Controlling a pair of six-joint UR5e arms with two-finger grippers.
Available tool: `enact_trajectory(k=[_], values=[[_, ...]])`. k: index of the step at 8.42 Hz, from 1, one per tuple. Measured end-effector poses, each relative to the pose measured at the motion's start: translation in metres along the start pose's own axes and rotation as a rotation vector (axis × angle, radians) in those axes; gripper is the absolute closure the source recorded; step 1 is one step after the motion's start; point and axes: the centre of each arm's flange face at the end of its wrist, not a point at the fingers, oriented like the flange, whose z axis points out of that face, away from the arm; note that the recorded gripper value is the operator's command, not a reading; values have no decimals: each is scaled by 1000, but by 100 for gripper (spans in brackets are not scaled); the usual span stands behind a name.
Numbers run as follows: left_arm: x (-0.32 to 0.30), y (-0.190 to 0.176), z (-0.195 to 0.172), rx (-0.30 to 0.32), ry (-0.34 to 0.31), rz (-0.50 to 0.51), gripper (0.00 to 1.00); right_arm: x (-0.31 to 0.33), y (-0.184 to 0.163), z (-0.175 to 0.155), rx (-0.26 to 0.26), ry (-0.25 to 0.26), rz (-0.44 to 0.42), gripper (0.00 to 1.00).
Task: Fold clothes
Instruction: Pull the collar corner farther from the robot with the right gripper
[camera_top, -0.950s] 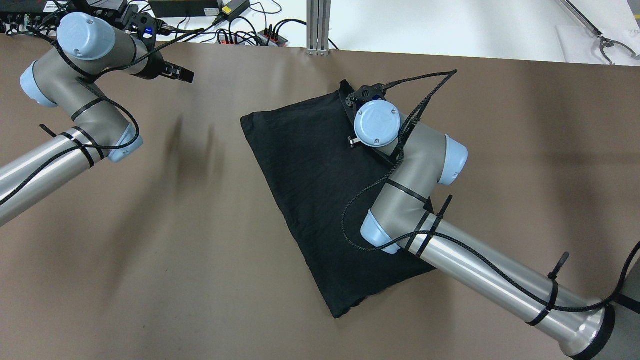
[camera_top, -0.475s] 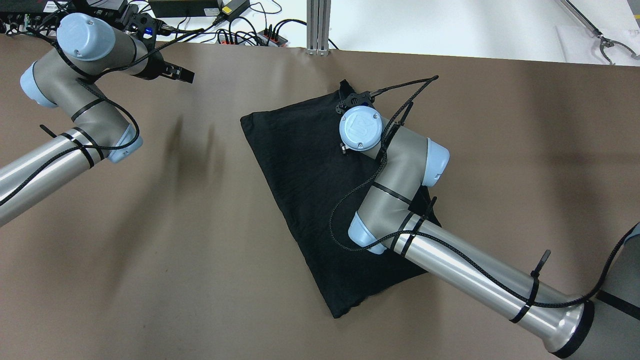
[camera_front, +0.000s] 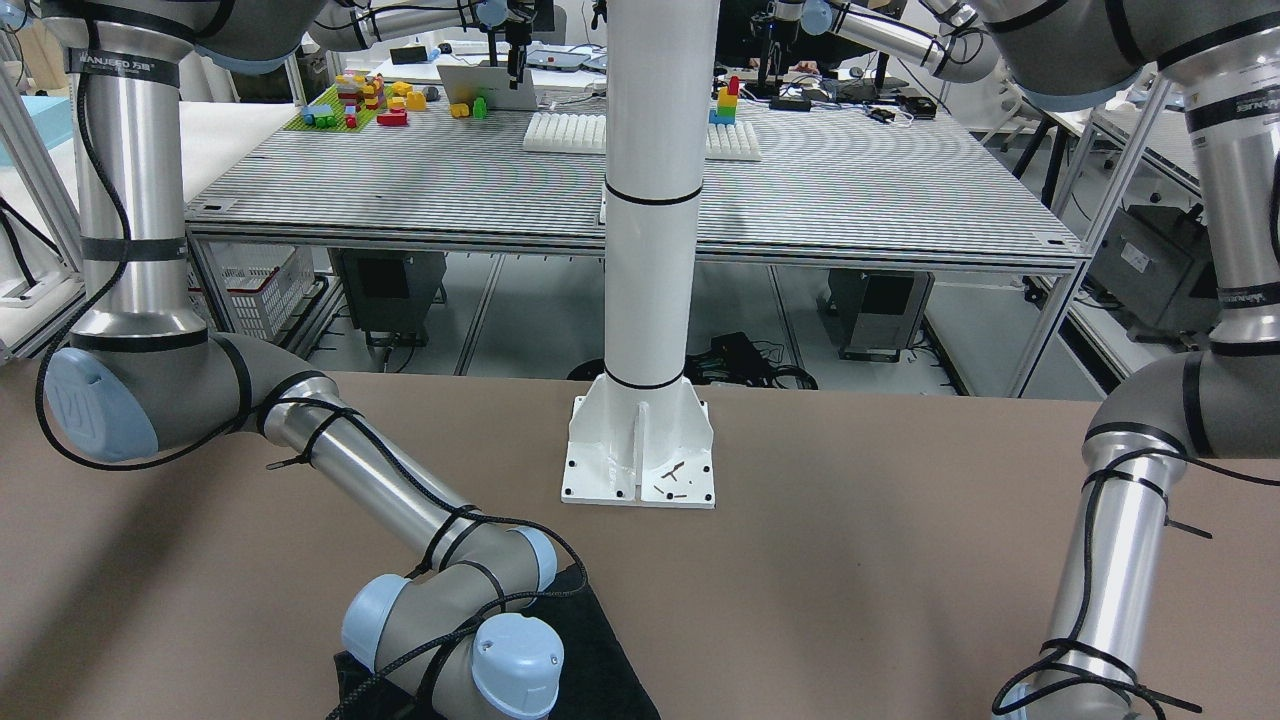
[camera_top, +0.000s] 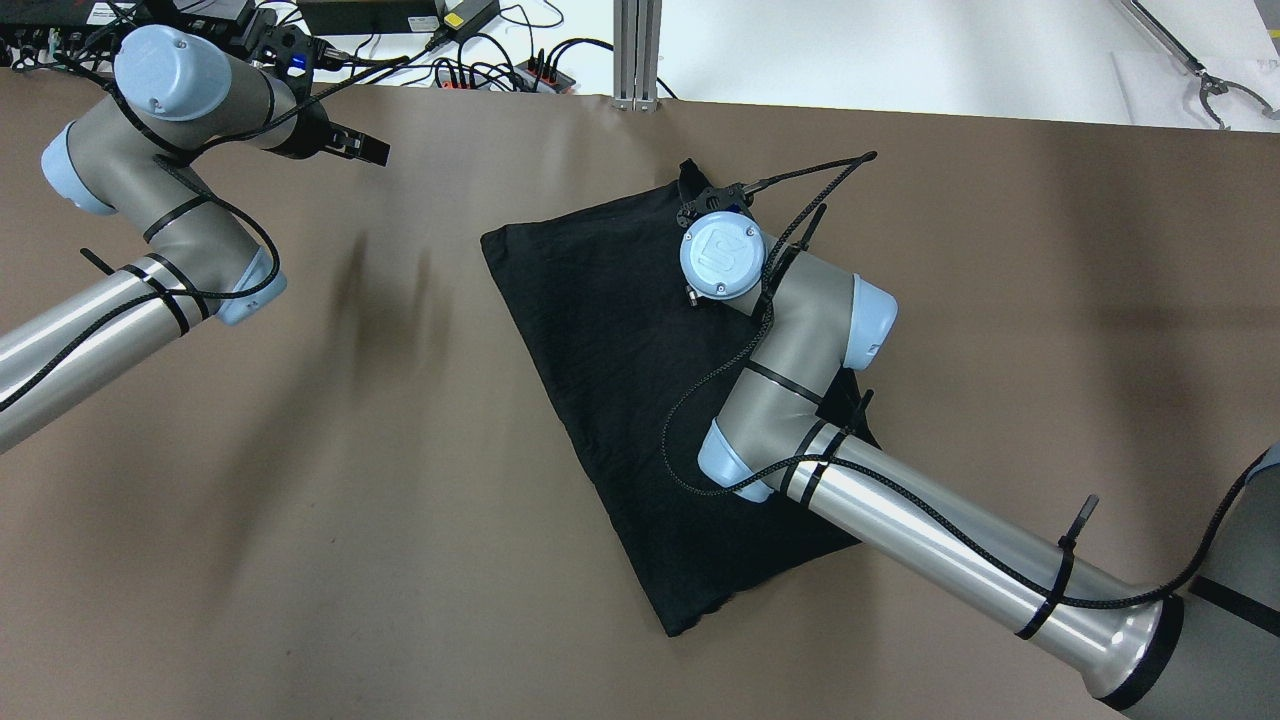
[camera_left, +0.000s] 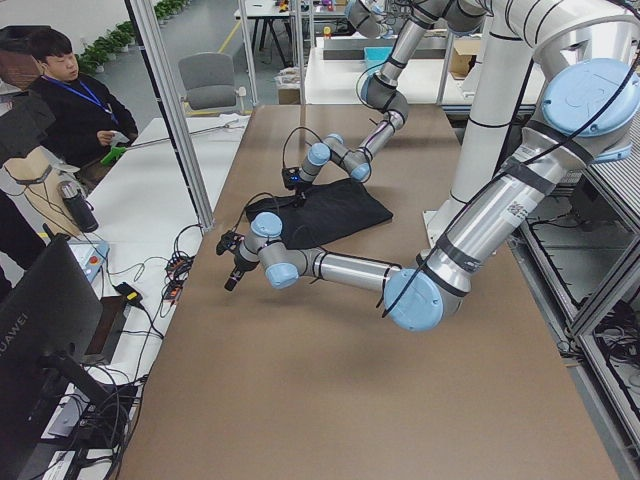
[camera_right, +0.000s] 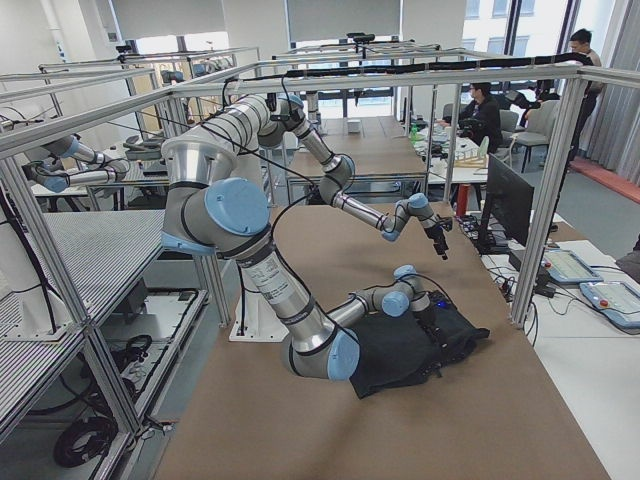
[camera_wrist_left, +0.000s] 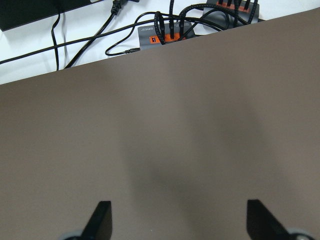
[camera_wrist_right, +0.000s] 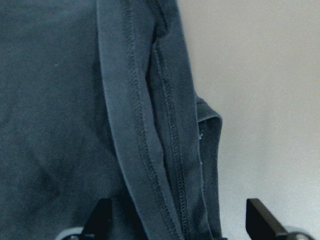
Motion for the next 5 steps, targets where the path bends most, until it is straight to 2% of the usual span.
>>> enact_trajectory(k=[5], values=[[0,0,0,0,0,1,5,69,-2,32,-20,75,29,6]])
